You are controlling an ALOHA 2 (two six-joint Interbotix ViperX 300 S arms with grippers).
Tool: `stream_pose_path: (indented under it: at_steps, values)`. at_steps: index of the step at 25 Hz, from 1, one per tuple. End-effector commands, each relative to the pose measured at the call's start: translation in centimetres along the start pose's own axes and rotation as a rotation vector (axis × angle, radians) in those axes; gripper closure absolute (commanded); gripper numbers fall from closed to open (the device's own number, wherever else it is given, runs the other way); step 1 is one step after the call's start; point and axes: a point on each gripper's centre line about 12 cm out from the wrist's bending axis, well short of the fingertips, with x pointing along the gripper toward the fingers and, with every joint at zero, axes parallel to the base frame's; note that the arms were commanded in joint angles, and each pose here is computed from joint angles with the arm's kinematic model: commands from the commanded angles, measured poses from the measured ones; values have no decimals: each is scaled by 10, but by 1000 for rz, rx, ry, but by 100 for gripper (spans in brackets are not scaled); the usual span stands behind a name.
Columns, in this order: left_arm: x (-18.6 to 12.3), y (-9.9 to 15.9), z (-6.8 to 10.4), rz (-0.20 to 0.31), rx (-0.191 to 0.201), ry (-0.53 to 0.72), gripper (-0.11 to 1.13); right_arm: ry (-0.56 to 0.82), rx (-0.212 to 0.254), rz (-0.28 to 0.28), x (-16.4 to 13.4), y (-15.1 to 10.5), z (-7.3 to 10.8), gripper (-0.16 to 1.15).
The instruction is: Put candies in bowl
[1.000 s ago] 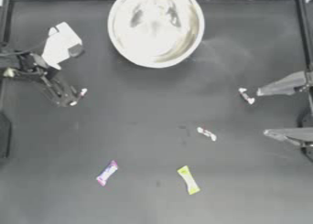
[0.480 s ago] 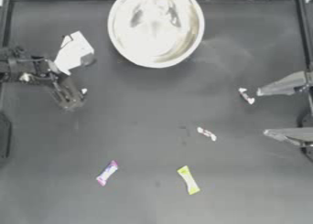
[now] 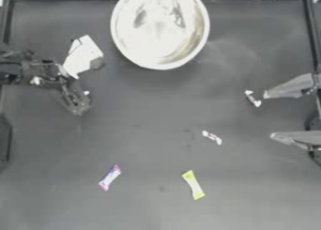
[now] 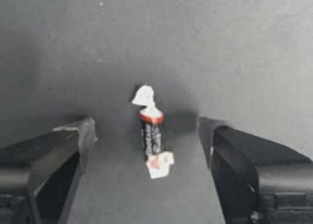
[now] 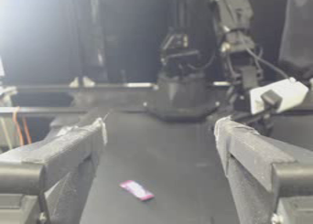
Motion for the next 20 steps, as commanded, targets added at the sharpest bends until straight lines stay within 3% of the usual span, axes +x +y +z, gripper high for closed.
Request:
stream_pose_path:
  at_steps: [1,5,9,12,14,20]
  values:
    - [-2,-1,9,0,4,-19,9,-11,3,1,2,0,3,-2]
    - [0,-6,11,9,26,4,23,-9,7,-1,1,0,2,-2]
    - [5,-6,6,38,40,87,49,-15,12,-3,1,0,1,-2]
    - [5,-15,7,34,72,96,64,-14,12,-3,0,0,1,-2]
    - [2,-20,10,32,93,82,69,-14,10,-2,0,0,1,-2]
    - [-19,-28,22,10,105,9,69,-6,17,-5,0,0,0,-2]
